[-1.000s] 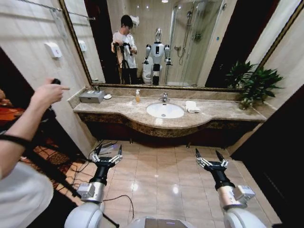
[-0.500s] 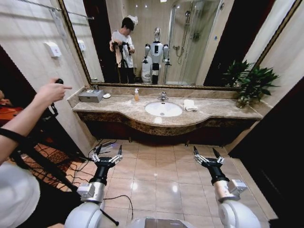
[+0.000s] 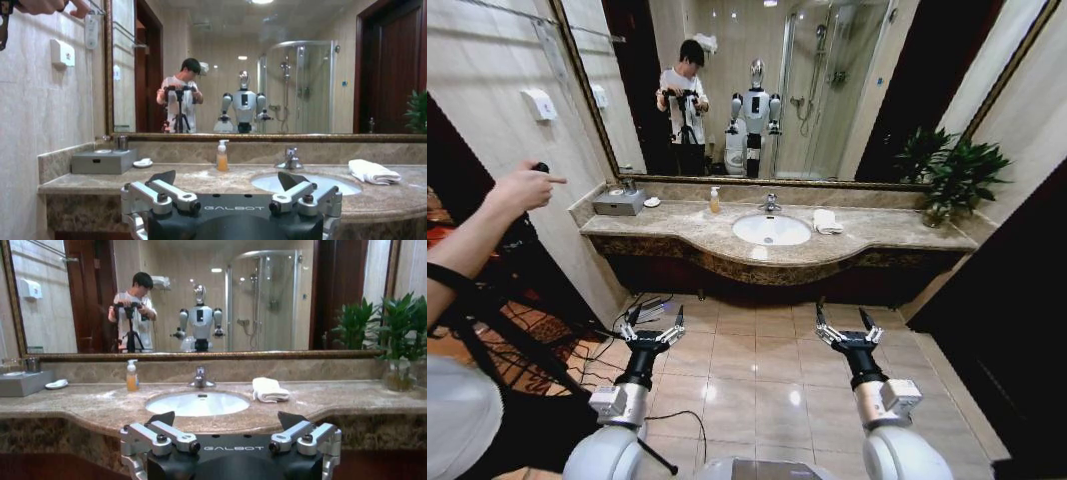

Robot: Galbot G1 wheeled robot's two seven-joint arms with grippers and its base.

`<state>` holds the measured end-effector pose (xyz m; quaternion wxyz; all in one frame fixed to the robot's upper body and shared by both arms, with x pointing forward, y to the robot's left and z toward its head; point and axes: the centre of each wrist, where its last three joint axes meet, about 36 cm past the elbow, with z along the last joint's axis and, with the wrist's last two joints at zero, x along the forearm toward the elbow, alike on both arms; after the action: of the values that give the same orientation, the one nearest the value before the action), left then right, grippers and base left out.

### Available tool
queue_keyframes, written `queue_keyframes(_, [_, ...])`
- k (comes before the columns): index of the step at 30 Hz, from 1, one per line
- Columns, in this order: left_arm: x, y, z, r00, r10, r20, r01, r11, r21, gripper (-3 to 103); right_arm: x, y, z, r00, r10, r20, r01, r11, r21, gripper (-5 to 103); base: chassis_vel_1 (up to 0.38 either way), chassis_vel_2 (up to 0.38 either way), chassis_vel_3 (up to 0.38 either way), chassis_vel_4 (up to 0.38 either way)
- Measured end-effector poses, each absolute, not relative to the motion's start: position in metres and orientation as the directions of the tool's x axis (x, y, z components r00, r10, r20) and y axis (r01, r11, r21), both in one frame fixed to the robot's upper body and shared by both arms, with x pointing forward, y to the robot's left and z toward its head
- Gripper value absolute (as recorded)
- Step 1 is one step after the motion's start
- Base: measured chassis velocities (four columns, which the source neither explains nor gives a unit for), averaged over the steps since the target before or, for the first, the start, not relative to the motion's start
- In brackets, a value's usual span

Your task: Pick up the towel from the sink counter and wipe the mirror surface.

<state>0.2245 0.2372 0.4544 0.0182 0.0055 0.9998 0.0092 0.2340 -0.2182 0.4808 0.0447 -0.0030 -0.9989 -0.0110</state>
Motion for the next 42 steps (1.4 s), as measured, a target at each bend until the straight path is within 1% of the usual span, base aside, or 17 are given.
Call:
queue_keyframes(9, [0.225, 0.237, 0.454, -0.999, 0.011, -0.036, 0.011, 1.0, 0.019, 100, 0.226, -0.229, 0.495, -0.996, 0.001, 0.09, 0.003, 1.0, 0.027, 100, 0.0, 0.0, 0.0, 0.0])
queue_keyframes(28, [0.225, 0.237, 0.454, -0.999, 0.011, -0.036, 0.011, 1.0, 0.019, 100, 0.234, -0.229, 0.491, -0.995, -0.002, 0.103, 0.0, 1.0, 0.017, 100, 0.0, 0.0, 0.0, 0.0])
queue_keyframes(42, [0.225, 0.237, 0.454, -0.999, 0.011, -0.036, 0.011, 1.0, 0.018, 100, 0.233, -0.23, 0.493, -0.995, -0.003, 0.099, -0.003, 1.0, 0.002, 100, -0.045, -0.042, 0.039, 0.037])
